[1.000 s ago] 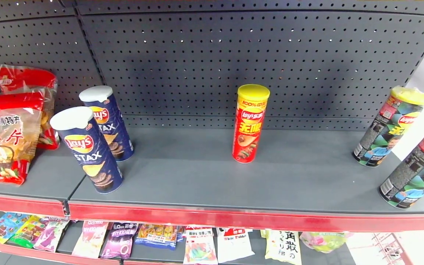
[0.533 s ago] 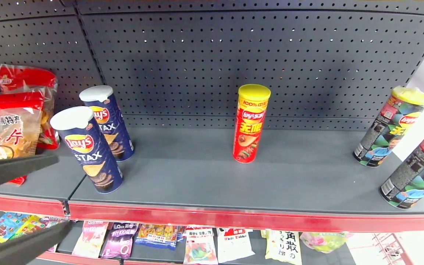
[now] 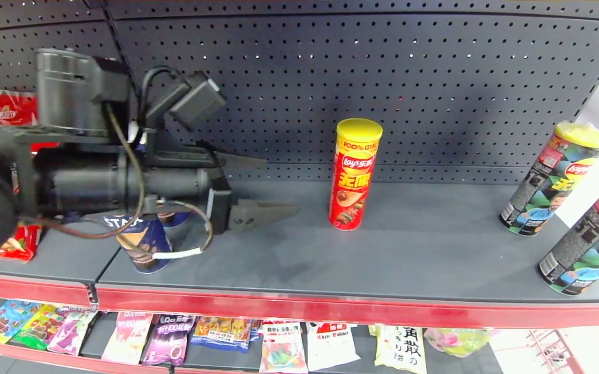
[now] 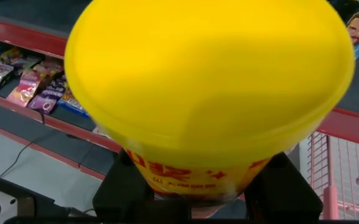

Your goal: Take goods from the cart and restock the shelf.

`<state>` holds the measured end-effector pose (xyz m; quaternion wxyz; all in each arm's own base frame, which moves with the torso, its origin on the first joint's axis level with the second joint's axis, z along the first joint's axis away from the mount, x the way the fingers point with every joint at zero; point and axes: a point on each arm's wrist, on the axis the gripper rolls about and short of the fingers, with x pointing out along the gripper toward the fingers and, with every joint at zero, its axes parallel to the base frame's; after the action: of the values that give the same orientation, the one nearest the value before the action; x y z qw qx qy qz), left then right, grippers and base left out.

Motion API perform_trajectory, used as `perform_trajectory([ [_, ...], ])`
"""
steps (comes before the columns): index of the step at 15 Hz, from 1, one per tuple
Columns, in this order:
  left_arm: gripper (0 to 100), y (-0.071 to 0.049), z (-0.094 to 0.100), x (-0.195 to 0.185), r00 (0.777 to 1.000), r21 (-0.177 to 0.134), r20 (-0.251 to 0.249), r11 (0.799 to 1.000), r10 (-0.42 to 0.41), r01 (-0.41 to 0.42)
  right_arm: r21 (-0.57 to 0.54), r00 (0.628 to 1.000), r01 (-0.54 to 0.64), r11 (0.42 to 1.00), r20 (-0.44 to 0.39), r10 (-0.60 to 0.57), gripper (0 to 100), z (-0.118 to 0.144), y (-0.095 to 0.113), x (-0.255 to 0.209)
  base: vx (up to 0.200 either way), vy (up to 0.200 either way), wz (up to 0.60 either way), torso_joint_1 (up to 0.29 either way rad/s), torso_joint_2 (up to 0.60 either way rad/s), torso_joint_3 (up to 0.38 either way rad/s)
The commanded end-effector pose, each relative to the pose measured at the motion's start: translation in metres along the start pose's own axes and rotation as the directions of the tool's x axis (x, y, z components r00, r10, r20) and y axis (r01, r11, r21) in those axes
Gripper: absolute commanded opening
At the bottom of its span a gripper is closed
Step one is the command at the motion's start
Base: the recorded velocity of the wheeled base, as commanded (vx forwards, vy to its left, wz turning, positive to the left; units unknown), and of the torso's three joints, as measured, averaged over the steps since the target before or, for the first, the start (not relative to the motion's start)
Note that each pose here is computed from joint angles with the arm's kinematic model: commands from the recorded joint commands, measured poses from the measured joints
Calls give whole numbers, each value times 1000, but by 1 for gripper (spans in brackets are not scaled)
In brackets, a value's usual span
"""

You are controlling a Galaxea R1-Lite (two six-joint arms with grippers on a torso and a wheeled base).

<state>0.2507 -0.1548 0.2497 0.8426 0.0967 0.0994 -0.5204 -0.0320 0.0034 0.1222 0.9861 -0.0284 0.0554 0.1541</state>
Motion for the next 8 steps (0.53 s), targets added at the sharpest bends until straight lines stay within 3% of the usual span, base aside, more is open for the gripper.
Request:
perform_trajectory([
  [1,100,32,-13,57,999,-11,-39,1000,-19,18,-1,1000,1,1000,2,-1,0,0,0,0,0,0,0,0,0,0],
  [4,100,46,-8,80,1000,4,-14,1000,-22,22,1,1000,2,1000,-2,-2,0,-1,0,0,0,0,0,0,0,0],
  [8,100,54,-10,101,999,12,-6,999,-32,32,1,1000,0,1000,-7,0,0,-1,0,1,0,0,0,0,0,0],
])
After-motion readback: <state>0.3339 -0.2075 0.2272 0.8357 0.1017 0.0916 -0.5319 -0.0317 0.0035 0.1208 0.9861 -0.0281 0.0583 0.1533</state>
